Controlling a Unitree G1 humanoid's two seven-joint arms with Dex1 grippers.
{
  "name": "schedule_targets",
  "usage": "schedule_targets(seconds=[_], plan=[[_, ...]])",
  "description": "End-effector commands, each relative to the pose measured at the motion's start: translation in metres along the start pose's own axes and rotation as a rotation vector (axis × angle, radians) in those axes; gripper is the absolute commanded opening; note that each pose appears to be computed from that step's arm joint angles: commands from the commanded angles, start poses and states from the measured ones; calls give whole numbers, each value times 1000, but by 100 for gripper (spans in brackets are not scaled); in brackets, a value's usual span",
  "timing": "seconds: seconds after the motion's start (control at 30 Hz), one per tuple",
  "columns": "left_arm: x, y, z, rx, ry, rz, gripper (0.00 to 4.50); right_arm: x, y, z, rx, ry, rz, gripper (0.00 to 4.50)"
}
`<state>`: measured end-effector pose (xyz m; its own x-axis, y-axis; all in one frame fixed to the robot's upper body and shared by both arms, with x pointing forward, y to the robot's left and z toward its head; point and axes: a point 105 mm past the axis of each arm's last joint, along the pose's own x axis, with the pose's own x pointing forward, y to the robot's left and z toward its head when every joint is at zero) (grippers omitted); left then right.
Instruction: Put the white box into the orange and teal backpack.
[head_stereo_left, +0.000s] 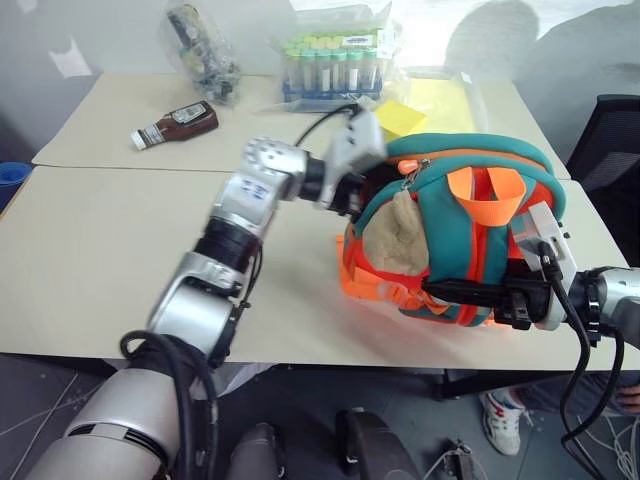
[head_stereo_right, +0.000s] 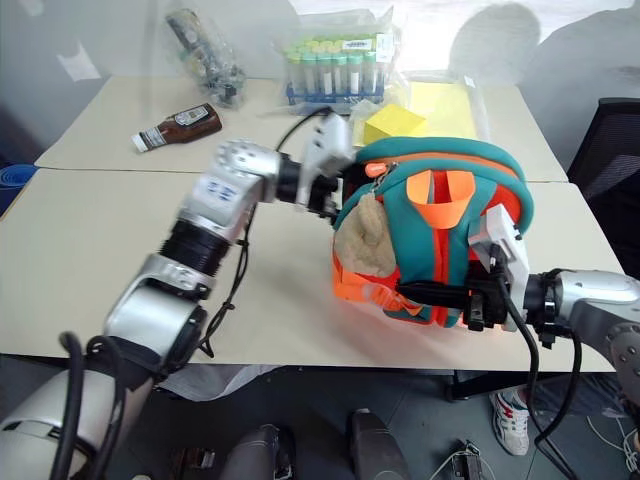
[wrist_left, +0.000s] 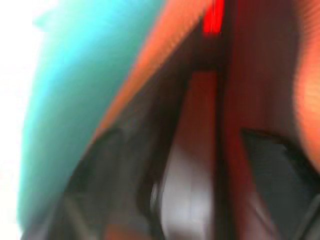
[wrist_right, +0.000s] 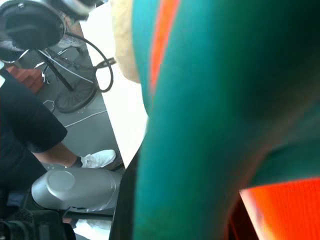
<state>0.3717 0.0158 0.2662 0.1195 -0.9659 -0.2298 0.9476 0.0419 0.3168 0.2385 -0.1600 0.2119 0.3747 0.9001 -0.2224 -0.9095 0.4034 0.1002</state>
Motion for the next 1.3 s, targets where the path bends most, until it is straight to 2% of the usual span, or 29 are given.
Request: schedule_targets(seconds=[0.03, 0.13, 0.2, 0.37, 0.5, 0.7, 0.8, 0.9, 1.0, 1.1, 1.17, 1.23, 1.3], plan=[[-52, -9, 39, 24, -136, -69, 422, -2, 4, 6, -25, -25, -20, 0], [-79, -21, 49, 0, -182, -137, 422, -1, 4, 6, -19, -33, -28, 0], [-83, -28, 57, -14, -210, -156, 422, 1, 3, 6, -18, -36, -32, 0], [-48, -57, 50, -32, -156, -155, 422, 6, 2, 9, -13, -54, -37, 0], [-18, -56, 26, -12, -36, -38, 422, 9, 6, 14, -15, -72, -18, 0], [18, -60, 26, -74, -95, 2, 422, 12, 13, 22, -10, -106, 14, 0], [22, -64, 24, -87, -113, -23, 365, 11, 9, 22, 3, -117, -11, 0], [13, -55, 26, -118, -128, 3, 274, 9, 3, 19, 10, -112, -50, 0], [-7, -41, 28, -121, -125, 30, 180, 6, 0, 16, 14, -108, -71, 0], [-39, -24, 46, -70, -185, 41, 116, 0, -3, 12, 27, -108, -104, 0], [-60, -2, 47, -39, -146, 121, 104, -3, -5, 10, 36, -108, -119, 0], [-77, 19, 36, -37, -73, 203, 103, -5, -4, 8, 39, -108, -123, 0], [-88, 22, 16, -41, 16, 186, 103, -6, -4, 6, 45, -110, -124, 0]])
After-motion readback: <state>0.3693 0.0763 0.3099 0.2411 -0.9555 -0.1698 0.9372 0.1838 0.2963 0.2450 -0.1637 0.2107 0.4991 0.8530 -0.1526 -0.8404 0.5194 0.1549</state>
